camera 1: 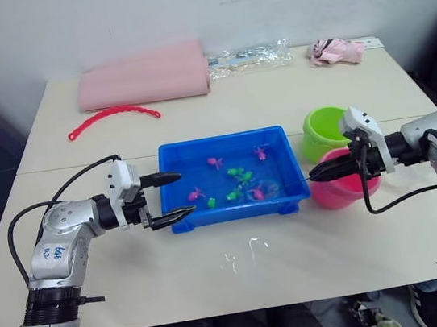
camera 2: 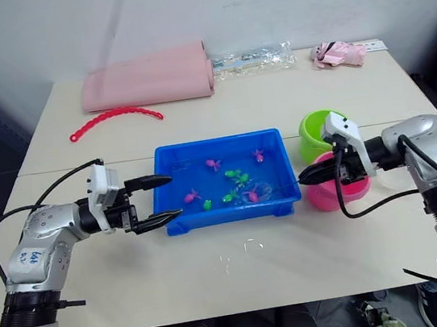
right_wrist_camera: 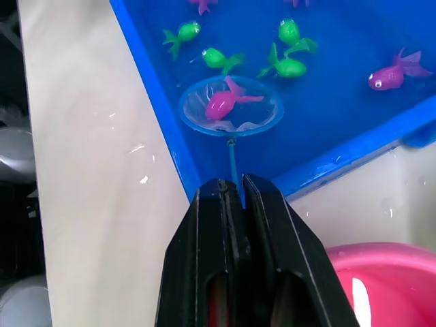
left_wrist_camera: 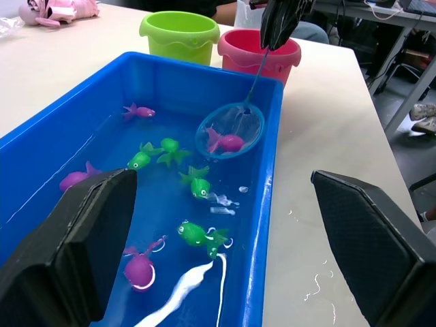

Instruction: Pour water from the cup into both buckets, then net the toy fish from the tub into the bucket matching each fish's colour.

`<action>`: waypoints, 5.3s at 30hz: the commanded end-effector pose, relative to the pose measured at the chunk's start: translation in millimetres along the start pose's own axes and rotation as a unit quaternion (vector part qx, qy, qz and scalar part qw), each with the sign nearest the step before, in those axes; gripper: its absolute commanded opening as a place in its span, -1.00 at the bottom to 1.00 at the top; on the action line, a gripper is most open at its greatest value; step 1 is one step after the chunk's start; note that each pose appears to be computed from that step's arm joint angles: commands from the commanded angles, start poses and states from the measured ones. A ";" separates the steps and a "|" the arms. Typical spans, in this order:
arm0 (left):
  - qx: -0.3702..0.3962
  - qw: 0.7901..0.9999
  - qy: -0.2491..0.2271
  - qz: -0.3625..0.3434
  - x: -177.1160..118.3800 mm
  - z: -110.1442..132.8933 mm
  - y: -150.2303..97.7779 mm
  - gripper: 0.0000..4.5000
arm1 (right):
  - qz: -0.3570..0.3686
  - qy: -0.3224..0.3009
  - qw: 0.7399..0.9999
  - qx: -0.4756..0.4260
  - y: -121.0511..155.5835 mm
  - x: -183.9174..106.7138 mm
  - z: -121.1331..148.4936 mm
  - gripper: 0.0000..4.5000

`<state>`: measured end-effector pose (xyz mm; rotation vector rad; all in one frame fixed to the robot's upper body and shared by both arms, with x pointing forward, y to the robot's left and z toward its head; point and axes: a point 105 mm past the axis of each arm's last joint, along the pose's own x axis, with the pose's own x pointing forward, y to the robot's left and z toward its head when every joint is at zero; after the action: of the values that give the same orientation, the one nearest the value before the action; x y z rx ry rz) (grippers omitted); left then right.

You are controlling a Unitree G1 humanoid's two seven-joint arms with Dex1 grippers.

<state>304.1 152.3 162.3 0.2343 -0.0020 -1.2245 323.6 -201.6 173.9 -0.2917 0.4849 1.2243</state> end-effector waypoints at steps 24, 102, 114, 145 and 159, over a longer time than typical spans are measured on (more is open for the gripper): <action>0.033 0.996 -0.073 -0.040 27.5 38.0 3.4 0.98 | -0.252 -0.177 0.917 -0.255 54.5 -66.4 -0.5 -1.00; 0.050 0.996 -0.061 0.033 7.7 40.7 14.6 0.98 | -0.295 -0.094 0.944 0.113 29.0 40.2 -2.2 -1.00; 0.047 0.997 -0.060 0.032 6.4 37.9 10.1 0.98 | -0.338 -0.087 0.930 0.118 13.1 38.0 -5.4 -1.00; 0.046 0.997 -0.059 0.029 -0.7 34.8 11.3 0.98 | -0.356 -0.130 0.925 0.020 34.4 3.6 12.9 -1.00; 0.045 0.994 -0.086 -0.043 21.5 58.8 7.1 0.98 | -0.354 -0.189 0.915 -0.036 80.4 -46.2 3.8 -1.00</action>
<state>313.7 128.8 210.5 0.2118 -0.1667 -1.3010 242.7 -210.3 185.3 -0.2144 0.0671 0.5786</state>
